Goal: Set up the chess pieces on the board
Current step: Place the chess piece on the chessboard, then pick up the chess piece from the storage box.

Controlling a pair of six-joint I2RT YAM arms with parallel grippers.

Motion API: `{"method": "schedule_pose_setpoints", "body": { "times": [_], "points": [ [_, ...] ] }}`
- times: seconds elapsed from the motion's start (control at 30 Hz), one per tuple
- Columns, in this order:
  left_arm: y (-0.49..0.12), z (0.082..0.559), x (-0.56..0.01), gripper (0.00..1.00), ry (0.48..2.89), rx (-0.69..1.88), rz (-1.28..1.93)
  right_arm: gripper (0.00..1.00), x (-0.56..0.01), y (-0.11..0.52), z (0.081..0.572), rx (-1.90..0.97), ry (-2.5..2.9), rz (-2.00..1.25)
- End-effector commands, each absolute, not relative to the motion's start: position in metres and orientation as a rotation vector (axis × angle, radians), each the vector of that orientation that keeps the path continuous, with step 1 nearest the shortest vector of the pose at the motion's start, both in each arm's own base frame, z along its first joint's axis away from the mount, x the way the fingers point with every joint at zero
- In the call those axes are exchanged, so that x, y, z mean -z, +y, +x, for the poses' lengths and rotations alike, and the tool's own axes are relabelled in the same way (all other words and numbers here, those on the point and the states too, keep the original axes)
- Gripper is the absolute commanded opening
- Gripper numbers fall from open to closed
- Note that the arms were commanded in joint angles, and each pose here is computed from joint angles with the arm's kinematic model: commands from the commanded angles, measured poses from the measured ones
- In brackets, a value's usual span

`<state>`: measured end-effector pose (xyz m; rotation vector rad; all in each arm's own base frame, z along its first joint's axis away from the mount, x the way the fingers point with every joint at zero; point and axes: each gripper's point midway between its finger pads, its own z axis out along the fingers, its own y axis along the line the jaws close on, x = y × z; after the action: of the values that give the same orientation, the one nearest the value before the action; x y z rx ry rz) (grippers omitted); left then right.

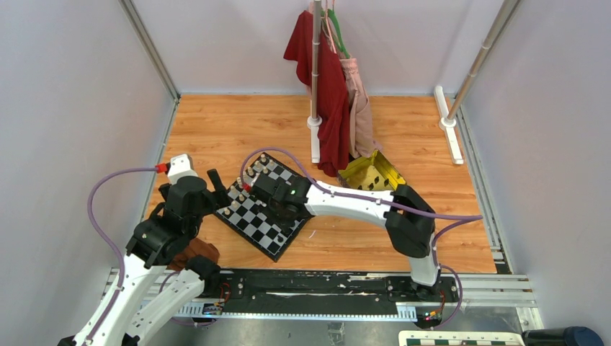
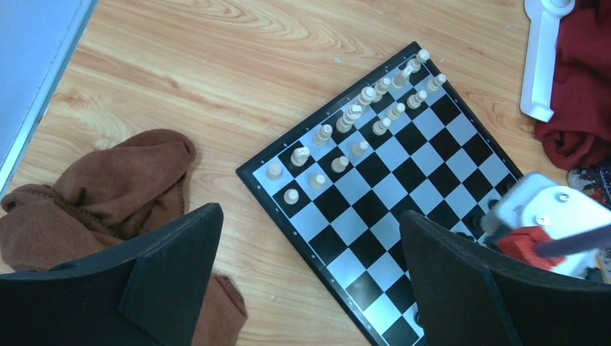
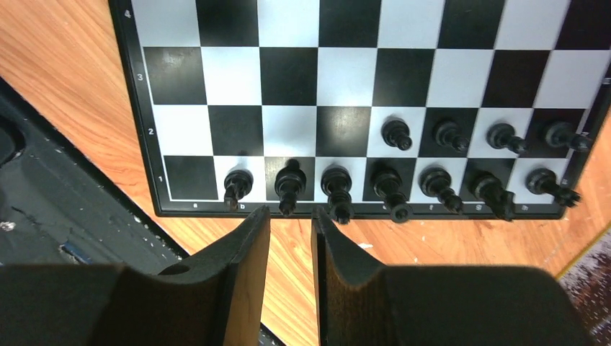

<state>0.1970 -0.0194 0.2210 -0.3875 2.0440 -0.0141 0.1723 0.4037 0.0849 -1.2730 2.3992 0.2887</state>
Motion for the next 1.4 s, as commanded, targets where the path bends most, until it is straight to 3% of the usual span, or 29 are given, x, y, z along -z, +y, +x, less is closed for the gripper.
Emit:
{"method": "schedule_pose_setpoints", "body": {
  "times": [0.0, 0.13, 0.37, 0.73, 1.37],
  "points": [
    [-0.016, 0.194, -0.217, 1.00, 2.037, 0.015, -0.417, 0.31, -0.128, 0.395, 0.182, -0.291, 2.336, -1.223],
    [-0.015, 0.193, -0.215, 1.00, 2.033, 0.020, -0.424, 0.33, -0.154, 0.376, 0.200, -0.248, 2.304, -1.119],
    [-0.015, 0.191, -0.211, 1.00, 2.042, 0.016, -0.422, 0.45, -0.179, 0.293, 0.252, -0.110, 2.342, -0.756],
    [-0.017, 0.191, -0.209, 1.00, 2.049, 0.029, -0.409, 0.47, -0.141, 0.162, 0.300, 0.001, 2.478, -0.199],
    [-0.020, 0.192, -0.206, 1.00, 2.071, 0.029, -0.395, 0.46, -0.063, 0.147, 0.306, -0.043, 2.635, -0.081]
  ]
}}
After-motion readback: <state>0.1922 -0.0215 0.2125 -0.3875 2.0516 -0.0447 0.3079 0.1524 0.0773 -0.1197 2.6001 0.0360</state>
